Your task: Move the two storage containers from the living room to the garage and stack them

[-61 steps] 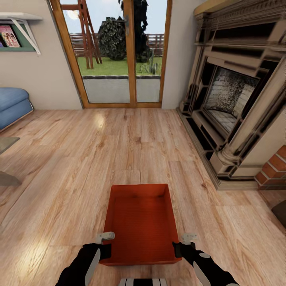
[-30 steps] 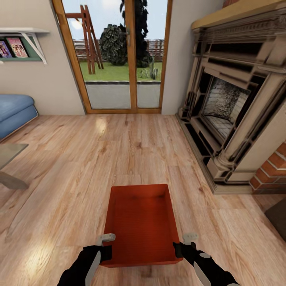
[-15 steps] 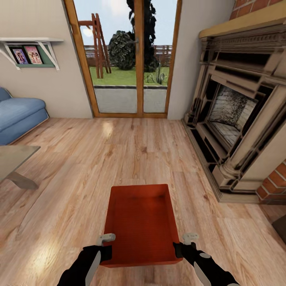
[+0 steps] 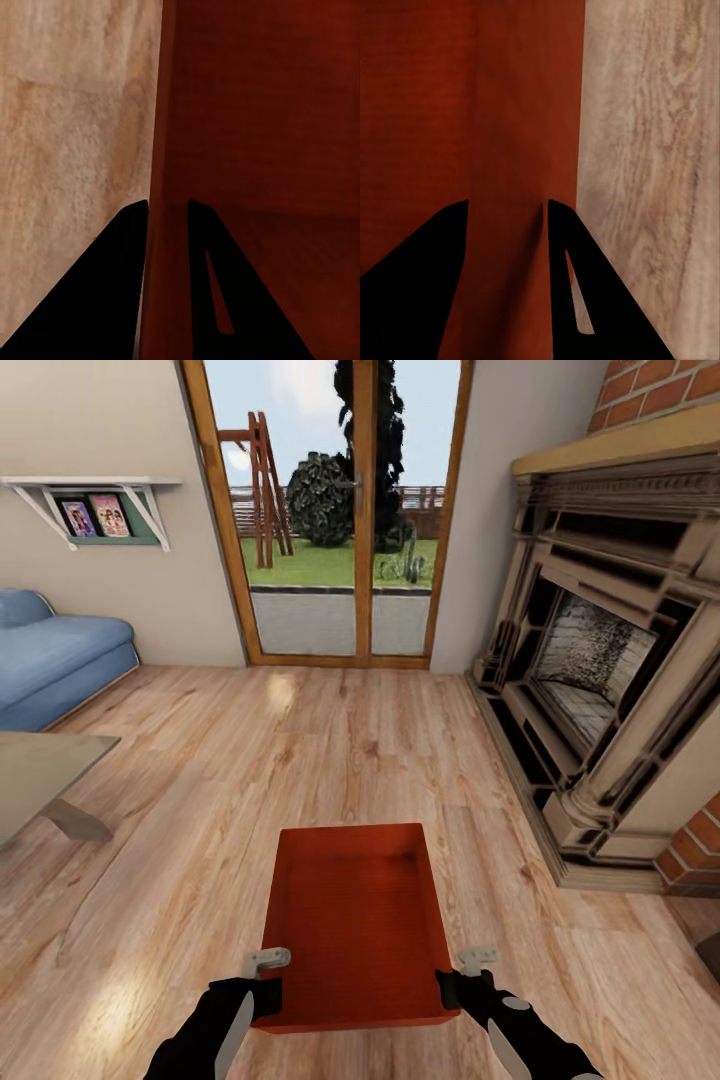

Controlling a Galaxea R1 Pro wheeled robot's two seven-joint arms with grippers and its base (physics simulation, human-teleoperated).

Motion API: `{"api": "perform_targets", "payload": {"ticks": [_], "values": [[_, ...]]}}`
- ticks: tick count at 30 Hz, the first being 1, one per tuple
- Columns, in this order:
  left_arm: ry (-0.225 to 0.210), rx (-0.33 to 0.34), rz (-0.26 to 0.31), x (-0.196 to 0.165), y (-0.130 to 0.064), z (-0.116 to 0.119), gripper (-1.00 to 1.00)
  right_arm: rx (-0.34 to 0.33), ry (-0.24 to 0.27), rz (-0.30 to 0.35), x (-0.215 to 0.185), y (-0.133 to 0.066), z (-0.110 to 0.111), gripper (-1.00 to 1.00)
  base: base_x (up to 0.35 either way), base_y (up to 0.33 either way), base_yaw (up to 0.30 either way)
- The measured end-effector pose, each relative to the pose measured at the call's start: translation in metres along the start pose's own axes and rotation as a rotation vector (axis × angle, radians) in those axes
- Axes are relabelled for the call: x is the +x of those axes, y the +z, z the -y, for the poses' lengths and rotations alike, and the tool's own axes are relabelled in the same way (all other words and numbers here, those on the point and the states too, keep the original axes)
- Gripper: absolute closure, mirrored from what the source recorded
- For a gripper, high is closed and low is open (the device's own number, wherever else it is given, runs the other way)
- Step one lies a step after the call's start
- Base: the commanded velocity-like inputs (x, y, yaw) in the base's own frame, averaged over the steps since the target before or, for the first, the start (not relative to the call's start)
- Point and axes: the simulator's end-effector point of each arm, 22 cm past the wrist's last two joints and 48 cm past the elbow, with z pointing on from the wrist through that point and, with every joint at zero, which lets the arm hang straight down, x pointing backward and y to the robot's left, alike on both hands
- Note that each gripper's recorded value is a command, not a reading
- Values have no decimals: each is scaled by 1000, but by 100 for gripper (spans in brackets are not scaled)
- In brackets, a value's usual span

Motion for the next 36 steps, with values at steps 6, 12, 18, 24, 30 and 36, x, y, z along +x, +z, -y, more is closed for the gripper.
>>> {"api": "perform_targets", "payload": {"ticks": [6, 12, 18, 24, 30, 36], "values": [[-1, 3, 18, -11, -14, 2, 100, 0, -2, 18, -15, -11, -2, 100, 0, 0, 39], [-1, 9, 52, -26, -28, 6, 100, 2, -6, 50, -33, -22, -3, 100, 0, 0, 0], [-1, 11, 62, -35, -42, 7, 100, 2, -8, 61, -46, -33, -5, 100, 0, 0, 0], [0, 13, 72, -44, -56, 8, 100, 1, -9, 71, -59, -44, -8, 100, 0, 0, 0], [0, 14, 82, -53, -70, 10, 100, 1, -11, 80, -72, -54, -10, 100, 0, 0, 0], [0, 15, 91, -61, -84, 11, 100, 1, -13, 90, -84, -65, -12, 100, 0, 0, 12]]}}
